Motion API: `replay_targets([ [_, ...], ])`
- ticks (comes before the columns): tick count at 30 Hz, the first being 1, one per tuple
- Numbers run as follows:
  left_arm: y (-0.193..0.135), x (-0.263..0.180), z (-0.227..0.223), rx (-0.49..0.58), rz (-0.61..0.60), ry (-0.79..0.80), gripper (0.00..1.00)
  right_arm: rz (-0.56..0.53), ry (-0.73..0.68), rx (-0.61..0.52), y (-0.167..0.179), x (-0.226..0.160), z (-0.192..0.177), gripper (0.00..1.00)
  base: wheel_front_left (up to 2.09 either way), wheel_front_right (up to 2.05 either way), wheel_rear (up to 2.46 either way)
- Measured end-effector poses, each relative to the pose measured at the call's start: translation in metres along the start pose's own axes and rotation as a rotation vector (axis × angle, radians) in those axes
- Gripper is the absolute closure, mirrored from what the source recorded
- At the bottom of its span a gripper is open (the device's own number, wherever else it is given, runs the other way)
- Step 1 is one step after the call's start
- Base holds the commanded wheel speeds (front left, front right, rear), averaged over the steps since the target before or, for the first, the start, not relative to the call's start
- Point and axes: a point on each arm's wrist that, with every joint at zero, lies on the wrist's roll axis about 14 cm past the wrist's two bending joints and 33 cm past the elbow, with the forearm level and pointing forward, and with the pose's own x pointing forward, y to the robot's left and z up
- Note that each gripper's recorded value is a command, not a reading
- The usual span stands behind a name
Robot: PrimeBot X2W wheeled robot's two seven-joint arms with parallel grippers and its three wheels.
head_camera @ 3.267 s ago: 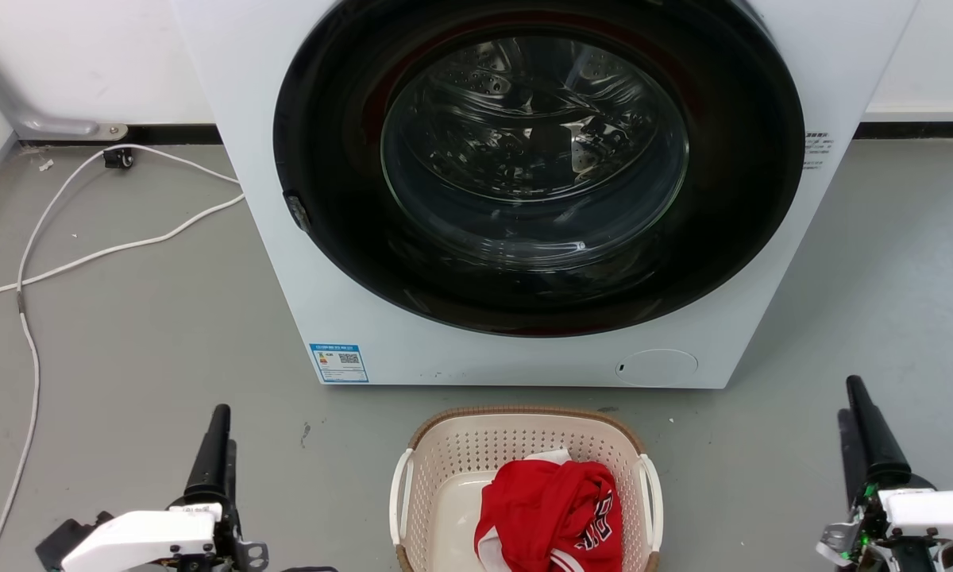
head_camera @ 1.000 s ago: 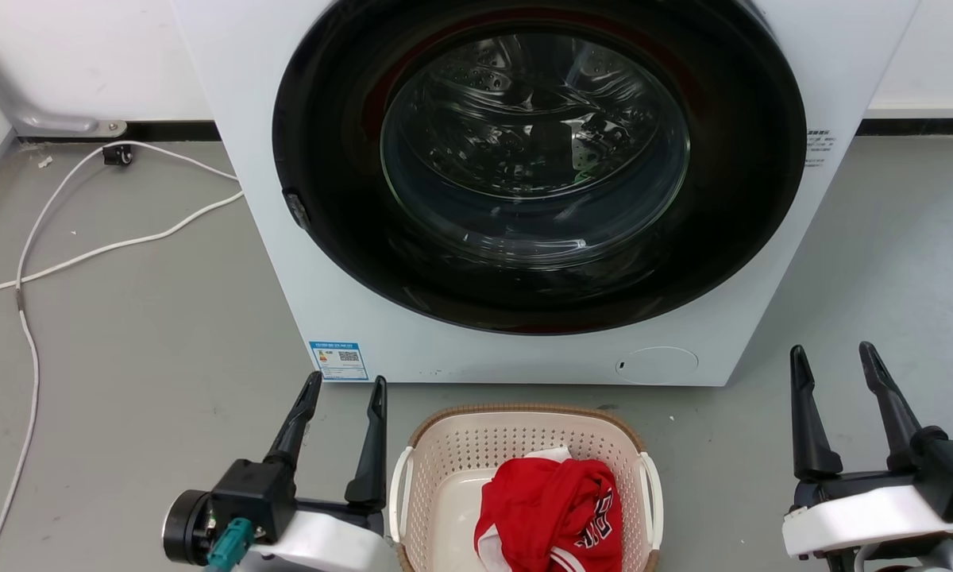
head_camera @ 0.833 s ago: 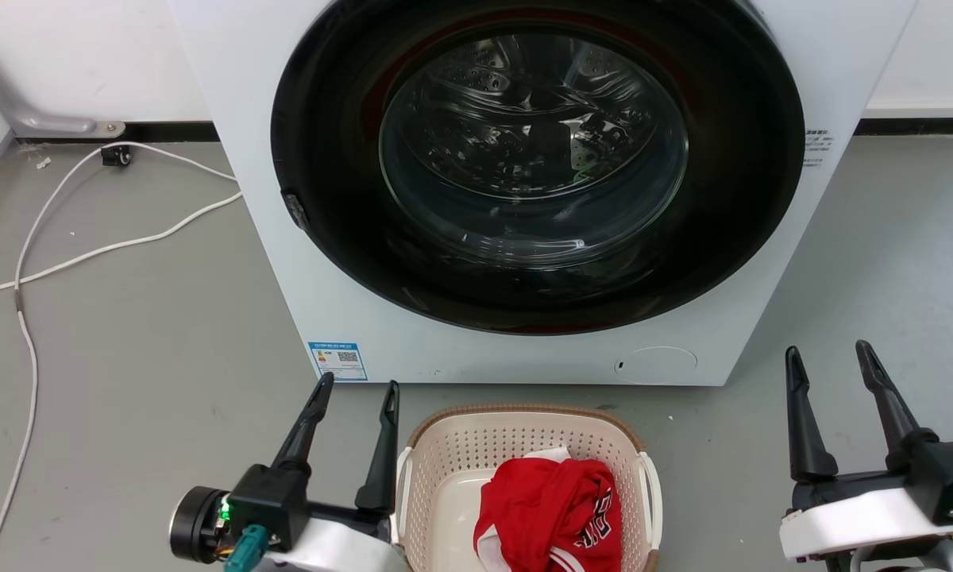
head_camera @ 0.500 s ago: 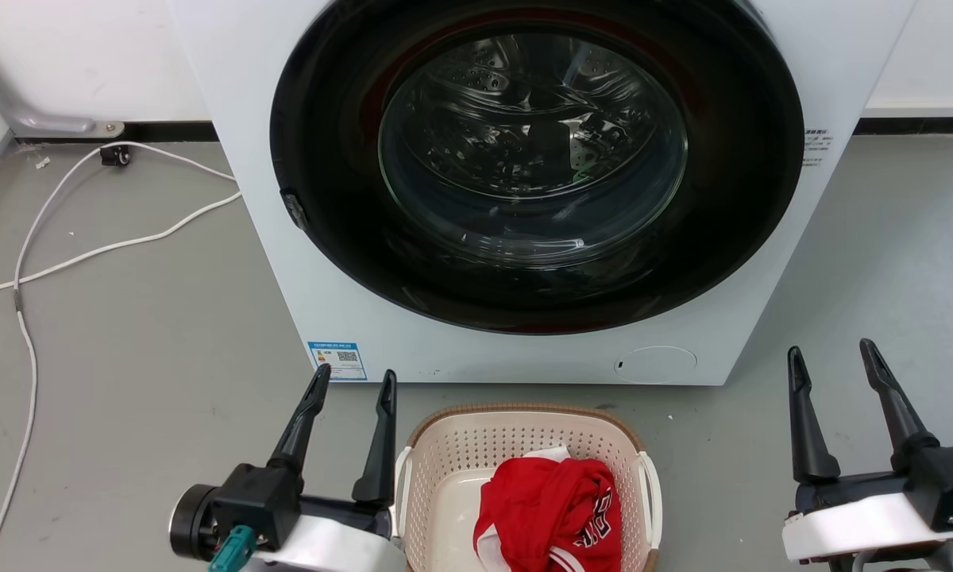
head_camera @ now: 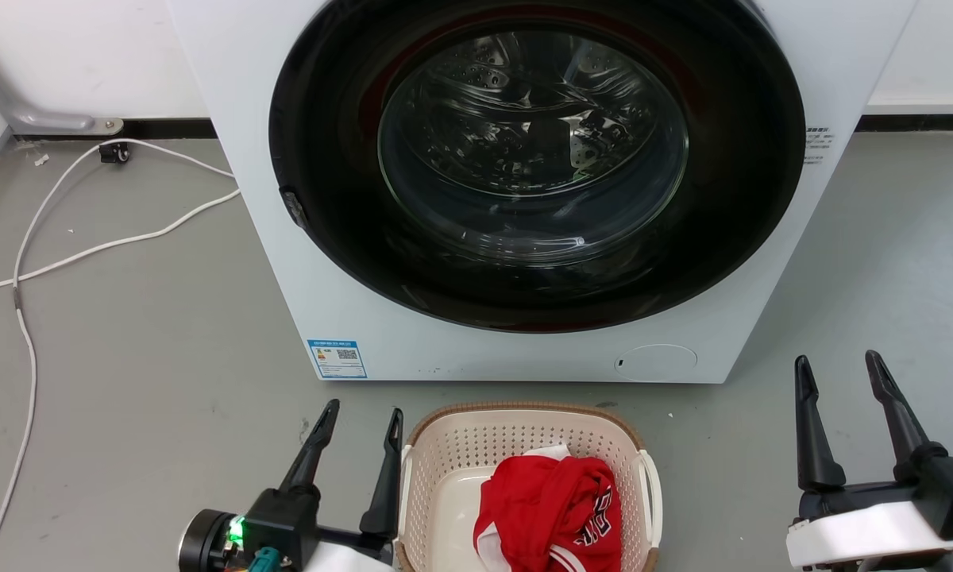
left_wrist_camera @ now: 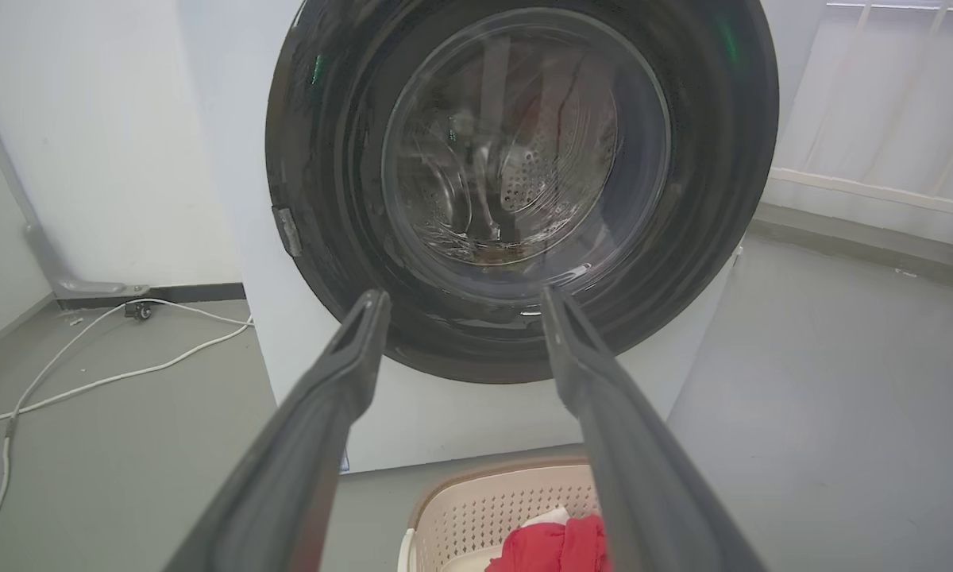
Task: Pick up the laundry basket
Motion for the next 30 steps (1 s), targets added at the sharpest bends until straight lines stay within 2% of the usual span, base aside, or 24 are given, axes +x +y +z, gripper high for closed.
replay_targets([
  [7, -0.004, 0.000, 0.000, 0.052, -0.017, -0.006, 0.00, 0.014, -0.008, -0.042, 0.002, 0.001, 0.001, 0.00, 0.00, 0.00, 0.00],
  [11, 0.006, 0.000, 0.003, -0.030, 0.025, -0.019, 0.00, 0.014, -0.011, -0.043, 0.002, 0.001, 0.001, 0.00, 0.00, 0.00, 0.00],
  [30, 0.007, -0.001, 0.002, -0.024, 0.025, -0.018, 0.00, 0.015, -0.007, -0.028, 0.003, 0.001, 0.000, 0.00, 0.00, 0.00, 0.00],
])
